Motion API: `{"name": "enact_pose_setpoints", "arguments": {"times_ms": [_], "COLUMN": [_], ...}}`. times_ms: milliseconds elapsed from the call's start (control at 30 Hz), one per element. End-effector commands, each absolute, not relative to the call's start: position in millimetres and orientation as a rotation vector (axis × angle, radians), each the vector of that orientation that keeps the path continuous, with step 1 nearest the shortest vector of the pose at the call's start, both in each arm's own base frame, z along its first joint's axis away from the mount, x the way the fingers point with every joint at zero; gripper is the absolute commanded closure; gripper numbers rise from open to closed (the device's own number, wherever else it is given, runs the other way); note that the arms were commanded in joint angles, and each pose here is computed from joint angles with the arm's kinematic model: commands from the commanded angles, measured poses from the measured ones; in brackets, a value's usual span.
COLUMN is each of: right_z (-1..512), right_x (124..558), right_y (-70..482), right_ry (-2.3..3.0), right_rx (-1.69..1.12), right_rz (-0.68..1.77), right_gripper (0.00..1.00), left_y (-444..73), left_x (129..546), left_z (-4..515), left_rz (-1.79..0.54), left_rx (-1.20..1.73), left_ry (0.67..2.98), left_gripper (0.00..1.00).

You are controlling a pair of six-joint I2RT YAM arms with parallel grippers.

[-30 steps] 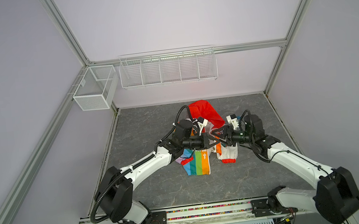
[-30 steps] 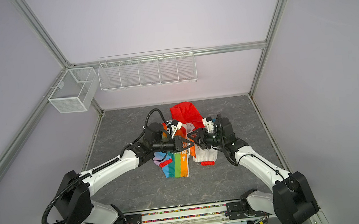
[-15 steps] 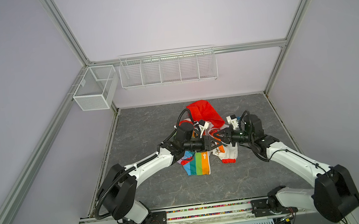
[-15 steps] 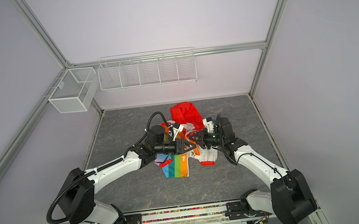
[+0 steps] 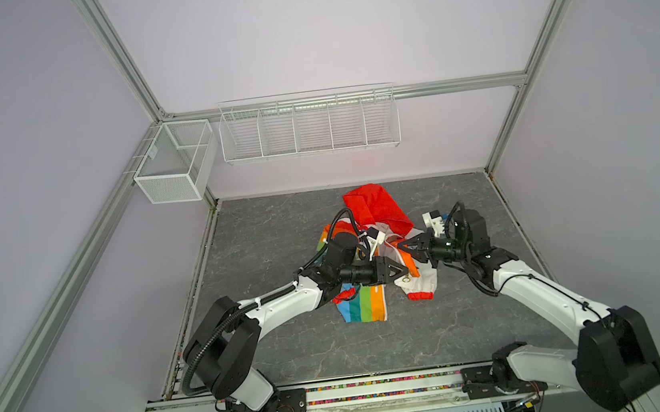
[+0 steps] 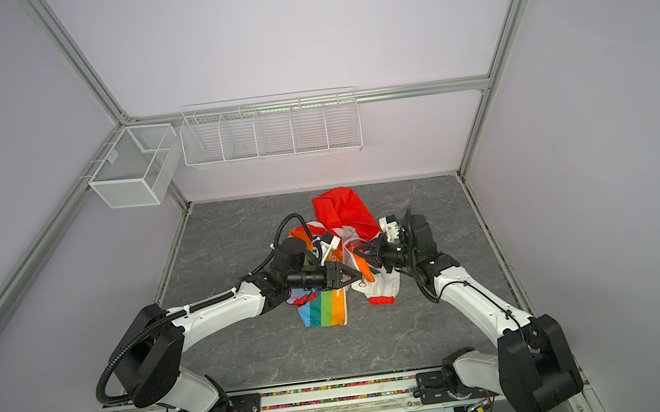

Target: Zip up the jacket

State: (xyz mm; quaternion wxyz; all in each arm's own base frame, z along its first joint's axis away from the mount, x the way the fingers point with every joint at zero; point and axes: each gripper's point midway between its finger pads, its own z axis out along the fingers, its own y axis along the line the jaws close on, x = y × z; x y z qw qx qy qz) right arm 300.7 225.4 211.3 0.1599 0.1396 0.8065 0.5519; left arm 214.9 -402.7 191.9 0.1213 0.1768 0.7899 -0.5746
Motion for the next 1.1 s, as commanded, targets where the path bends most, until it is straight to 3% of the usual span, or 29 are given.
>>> {"name": "enact_pose_setpoints", "arguments": {"times_ms": [0,433,867,1067], "right_z": [220.5,226.6,227.1,234.7], "right_x": [301.0,307.4,307.5,304.6], "right_y": [224.8,228.9,230.9,231.4], "right_ry": [2.282,2.255,2.252,2.243], "right_rx": [0.407,0.423,0.425,0.412], "right_rz": [1.607,1.651,1.672,1.693], "right_gripper": [0.94,0.94,0.94,0.94], "left_y": [-405.6,-408.5,-395.8,-394.1], "left_x": [215.1,208.3,221.3,216.7], "left_z": [184.1,153.3,159.3,193.3], "left_rz": [-1.628,-1.440,-1.319,-1.355], "left_rx": [0.551,0.631,0.604,0.666], "left_ry": [2.286,2.311,2.236,2.086], "left_gripper": [0.62,0.62,0.63,0.62]}}
